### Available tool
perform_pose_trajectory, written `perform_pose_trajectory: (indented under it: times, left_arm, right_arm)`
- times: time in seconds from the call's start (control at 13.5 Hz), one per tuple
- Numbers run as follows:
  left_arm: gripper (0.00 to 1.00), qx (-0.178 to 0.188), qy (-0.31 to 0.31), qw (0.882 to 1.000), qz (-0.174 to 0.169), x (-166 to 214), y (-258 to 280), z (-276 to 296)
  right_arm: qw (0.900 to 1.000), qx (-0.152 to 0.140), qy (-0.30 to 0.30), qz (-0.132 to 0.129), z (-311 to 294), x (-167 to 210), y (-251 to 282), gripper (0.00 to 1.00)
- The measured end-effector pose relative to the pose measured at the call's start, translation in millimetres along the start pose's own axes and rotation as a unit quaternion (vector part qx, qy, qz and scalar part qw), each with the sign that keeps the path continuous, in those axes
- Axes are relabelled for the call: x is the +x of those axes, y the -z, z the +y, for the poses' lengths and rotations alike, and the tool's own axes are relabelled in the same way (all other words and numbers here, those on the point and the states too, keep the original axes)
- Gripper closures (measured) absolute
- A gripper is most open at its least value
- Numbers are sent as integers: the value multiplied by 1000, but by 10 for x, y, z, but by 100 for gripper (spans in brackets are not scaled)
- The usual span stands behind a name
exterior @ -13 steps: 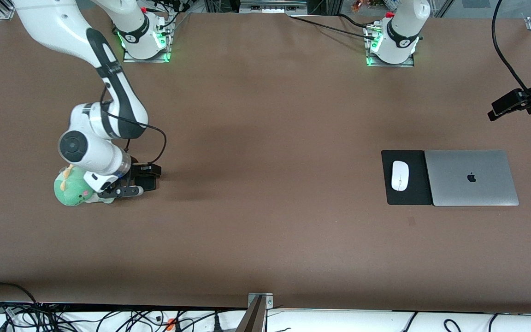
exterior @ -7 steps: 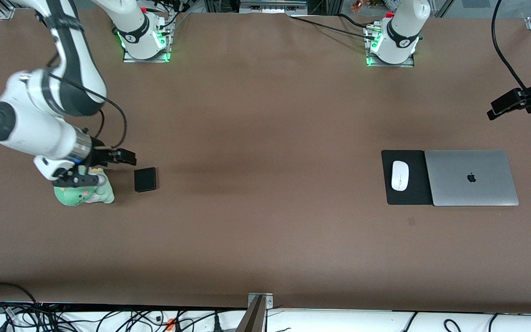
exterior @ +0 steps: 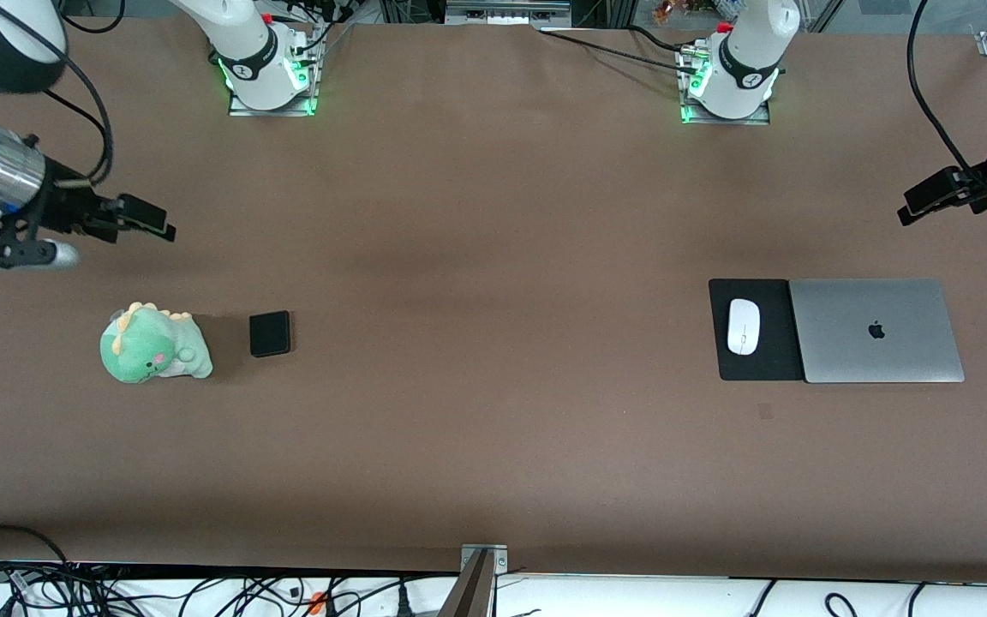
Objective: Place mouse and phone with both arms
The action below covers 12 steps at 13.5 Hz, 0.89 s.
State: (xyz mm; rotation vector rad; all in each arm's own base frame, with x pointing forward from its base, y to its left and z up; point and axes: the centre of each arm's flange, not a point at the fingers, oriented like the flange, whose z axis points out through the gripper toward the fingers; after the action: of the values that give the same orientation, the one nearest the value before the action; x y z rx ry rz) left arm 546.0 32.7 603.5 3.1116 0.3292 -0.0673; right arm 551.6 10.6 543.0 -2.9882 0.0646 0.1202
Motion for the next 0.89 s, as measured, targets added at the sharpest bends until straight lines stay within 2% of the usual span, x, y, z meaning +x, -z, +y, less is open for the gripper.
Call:
perform_pose_trajectory:
  times: [0.37,0.74,0.89]
  left_arm:
    - [0,0,1,1000,1,3,8,-10]
    - [0,0,1,1000,1,3,10,-11]
    - [0,0,1,1000,1,3,11,-11]
  right_arm:
    - [998,-63,3,-6,88,-223,674,0]
    - [997,-76,0,34,116,-230,1066,0]
    - [996,-76,-4,36,158,-177,1060,0]
